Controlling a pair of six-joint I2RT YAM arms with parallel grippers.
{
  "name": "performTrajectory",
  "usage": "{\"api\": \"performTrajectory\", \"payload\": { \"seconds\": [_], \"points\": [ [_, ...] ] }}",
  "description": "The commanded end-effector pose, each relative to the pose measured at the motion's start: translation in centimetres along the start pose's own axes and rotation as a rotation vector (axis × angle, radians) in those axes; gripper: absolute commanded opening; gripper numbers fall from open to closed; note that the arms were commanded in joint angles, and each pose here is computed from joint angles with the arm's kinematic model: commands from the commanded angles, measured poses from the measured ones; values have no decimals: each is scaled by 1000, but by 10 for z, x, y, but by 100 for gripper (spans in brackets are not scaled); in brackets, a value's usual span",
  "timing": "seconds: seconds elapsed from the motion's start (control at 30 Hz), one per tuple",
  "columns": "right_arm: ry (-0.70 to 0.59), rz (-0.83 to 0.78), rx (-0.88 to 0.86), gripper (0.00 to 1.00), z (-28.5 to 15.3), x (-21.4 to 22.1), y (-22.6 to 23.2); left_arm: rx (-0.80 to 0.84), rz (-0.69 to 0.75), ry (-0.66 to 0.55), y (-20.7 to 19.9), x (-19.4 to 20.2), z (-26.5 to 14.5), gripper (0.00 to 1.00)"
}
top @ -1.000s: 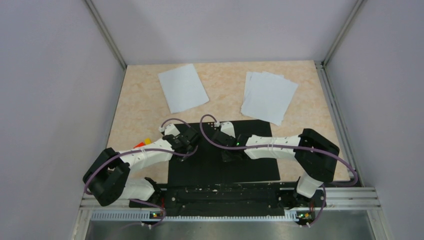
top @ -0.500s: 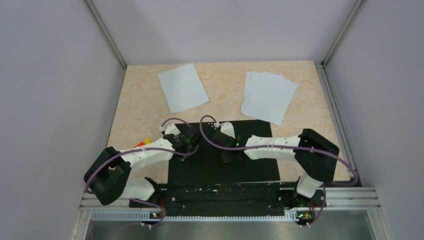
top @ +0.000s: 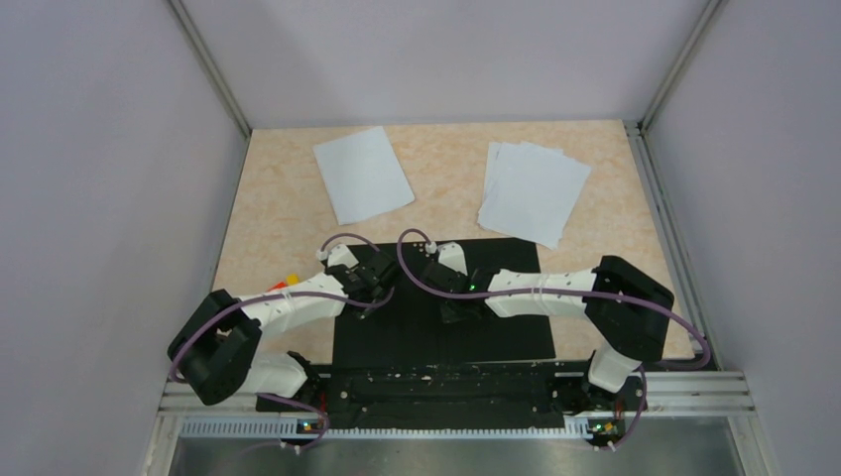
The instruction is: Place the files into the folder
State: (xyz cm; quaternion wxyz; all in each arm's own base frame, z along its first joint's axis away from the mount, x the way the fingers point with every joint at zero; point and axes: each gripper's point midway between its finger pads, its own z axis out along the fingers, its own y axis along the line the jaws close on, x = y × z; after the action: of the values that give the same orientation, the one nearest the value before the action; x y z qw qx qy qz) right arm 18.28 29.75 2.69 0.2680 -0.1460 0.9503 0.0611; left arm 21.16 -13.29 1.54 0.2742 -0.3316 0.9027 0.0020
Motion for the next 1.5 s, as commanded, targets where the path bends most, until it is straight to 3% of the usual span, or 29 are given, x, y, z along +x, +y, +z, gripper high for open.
{"api": "performTrajectory", "payload": {
  "seconds": [0.0, 0.2, 0.9, 1.47],
  "points": [
    [22, -18, 32, 13, -5, 13, -12, -150, 69, 65, 44, 22, 13, 0],
    [53, -23, 98, 0, -2, 29, -31, -164, 68, 63, 44, 21, 13, 0],
    [196, -79, 343, 0, 12, 81, -86, -190, 68, 65, 44, 19, 16, 0],
    [133, -33, 318, 0, -4, 61, -100, -195, 60, 68, 45, 18, 17, 0]
  ]
}}
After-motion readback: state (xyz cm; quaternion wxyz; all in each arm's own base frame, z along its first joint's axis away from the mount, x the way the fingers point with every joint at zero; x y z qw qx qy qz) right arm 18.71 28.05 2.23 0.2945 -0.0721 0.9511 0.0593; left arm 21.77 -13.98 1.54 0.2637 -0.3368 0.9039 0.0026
